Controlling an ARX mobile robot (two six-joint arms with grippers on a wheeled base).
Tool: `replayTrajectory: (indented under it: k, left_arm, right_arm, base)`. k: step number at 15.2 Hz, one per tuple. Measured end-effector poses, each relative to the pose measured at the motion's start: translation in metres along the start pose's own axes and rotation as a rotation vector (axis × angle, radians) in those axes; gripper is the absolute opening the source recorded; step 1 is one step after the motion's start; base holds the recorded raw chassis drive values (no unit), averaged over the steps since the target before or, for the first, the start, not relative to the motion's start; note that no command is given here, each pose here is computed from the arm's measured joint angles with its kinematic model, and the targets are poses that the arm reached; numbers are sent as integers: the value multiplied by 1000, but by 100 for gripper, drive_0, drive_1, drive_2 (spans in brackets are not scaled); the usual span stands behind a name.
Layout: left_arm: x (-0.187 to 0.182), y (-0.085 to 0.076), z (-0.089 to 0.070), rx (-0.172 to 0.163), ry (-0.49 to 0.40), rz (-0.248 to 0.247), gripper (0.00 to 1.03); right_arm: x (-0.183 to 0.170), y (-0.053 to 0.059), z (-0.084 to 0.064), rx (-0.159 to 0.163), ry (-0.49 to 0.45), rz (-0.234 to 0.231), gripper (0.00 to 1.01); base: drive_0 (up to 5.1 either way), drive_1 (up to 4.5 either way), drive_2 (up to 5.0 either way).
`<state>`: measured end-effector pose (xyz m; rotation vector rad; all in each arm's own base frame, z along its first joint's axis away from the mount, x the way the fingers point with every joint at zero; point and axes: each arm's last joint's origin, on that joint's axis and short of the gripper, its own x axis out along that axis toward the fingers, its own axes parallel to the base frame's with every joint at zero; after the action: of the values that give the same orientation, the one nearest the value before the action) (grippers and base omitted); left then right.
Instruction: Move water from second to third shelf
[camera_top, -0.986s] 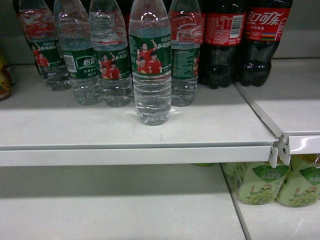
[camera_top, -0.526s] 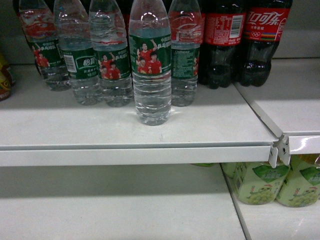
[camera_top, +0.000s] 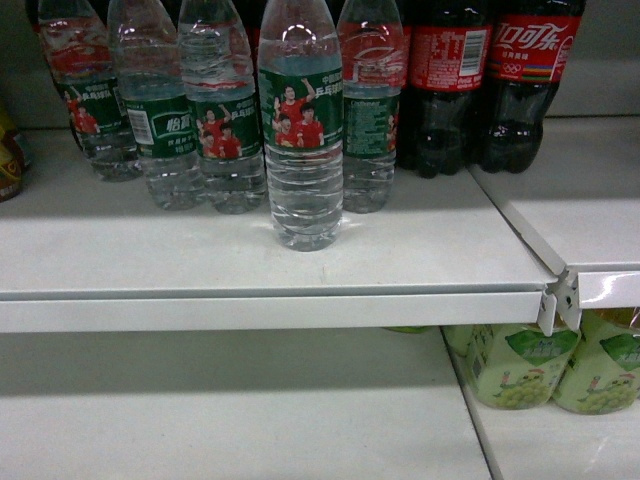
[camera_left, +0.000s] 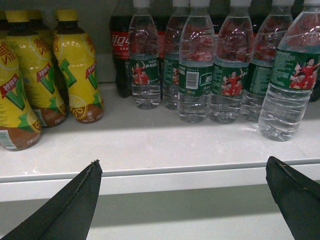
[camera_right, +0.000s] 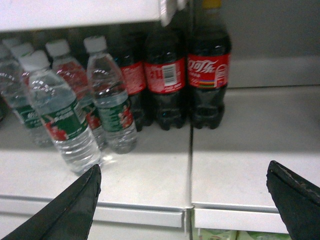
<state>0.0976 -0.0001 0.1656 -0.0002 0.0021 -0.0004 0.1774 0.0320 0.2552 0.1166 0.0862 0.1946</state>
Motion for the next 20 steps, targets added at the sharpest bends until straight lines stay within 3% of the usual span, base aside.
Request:
replayTrajectory:
  k: [3,6,7,10,12,17,20]
  left_arm:
    - [0,0,0,0,0,0,98]
    - [0,0,0,0,0,0,98]
    - [0,0,0,0,0,0,98]
    - [0,0,0,0,0,0,98]
    - [0,0,0,0,0,0,98]
    - [0,0,0,0,0,0,98]
    - [0,0,0,0,0,0,98]
  right_arm:
    - [18,32,-24,-62,61,112,98]
    - [33,58,-50,-103,138,159,98]
    - [40,72,-59,-117,160,188,98]
    - [65,101,-61,-133,179,233,98]
    - [74,110,-60,-132,180,247,98]
    - [118,134,-55,-109,166,232,98]
    - [139,138,-53,-105,160,217,98]
  base:
    - [0,0,0]
    - [0,0,0]
    - [0,0,0]
    - [0,0,0]
    - [0,0,0]
    - [0,0,0]
    - [0,0,0]
